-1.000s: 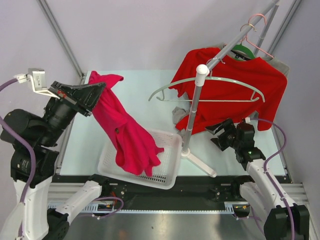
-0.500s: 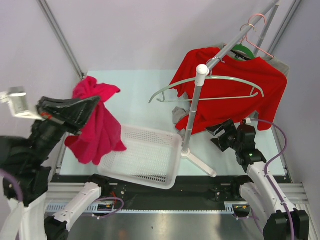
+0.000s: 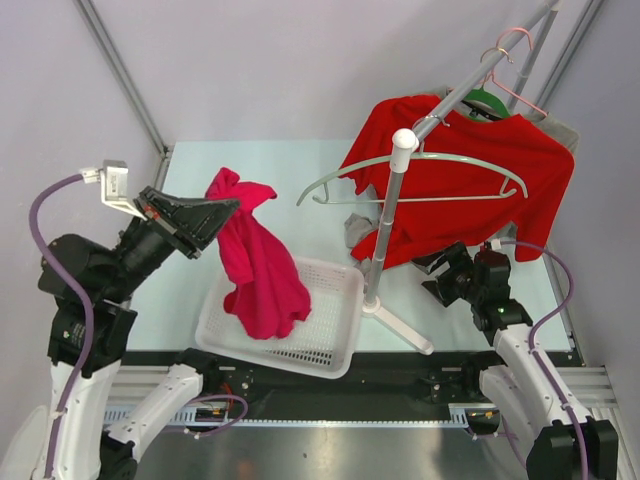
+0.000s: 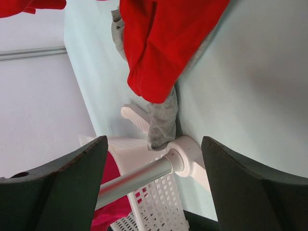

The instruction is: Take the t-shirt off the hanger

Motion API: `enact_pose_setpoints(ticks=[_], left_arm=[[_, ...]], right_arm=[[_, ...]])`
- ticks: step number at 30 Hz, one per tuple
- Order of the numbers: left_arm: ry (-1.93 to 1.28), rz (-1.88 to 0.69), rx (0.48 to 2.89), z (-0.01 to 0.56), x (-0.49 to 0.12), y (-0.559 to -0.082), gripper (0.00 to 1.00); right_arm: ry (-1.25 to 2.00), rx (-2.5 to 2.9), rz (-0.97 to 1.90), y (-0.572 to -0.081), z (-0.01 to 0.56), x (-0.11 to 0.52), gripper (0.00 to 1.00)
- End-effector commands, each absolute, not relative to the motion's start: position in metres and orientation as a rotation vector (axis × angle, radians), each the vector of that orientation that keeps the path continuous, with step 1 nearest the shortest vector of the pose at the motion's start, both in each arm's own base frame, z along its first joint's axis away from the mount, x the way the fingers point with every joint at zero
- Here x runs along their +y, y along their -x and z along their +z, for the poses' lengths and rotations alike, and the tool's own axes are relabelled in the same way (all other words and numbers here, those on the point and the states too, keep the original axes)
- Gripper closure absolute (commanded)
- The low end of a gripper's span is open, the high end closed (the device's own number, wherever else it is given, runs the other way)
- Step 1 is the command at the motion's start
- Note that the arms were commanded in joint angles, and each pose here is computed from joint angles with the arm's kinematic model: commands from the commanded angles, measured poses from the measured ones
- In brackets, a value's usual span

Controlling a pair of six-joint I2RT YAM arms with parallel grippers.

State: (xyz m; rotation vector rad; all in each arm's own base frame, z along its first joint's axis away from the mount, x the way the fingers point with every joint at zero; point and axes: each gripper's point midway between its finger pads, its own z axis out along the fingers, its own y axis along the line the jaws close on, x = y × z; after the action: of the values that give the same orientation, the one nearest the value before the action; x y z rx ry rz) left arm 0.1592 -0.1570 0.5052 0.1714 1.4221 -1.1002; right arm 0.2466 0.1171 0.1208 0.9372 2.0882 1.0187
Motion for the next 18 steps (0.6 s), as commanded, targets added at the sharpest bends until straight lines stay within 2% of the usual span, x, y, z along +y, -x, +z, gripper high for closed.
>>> enact_pose_setpoints(ticks=[1,5,11,14,18], left_arm=[[-0.141,-1.132,1.479,0.473,-0.164,-0.172,1.00],[0.026,-1.028,1.691,0.385,-0.153,-0.196,1.00],[0.470,-0.750,2.034,0.241,-0.104,-0.191,1.00],[0.557,-0.772,2.135,0.191,-0.110,-0.186,1.00],[0.631,-0.849,2.217,0.153,-0.124,-0.184,1.00]], right_arm=[[-0.907,2.079,1.019,-0.247,0.125,0.117,0.16],[-0.903,2.081,1.001,-0.244,0.124,0.114,0.16],[-0.928,2.090,0.984,-0.243,0.118,0.111,0.16],[-0.924,2.101,0.984,-0.244,0.115,0.112,0.17],[-0.918,2.111,0.976,-0.244,0.114,0.112,0.17]])
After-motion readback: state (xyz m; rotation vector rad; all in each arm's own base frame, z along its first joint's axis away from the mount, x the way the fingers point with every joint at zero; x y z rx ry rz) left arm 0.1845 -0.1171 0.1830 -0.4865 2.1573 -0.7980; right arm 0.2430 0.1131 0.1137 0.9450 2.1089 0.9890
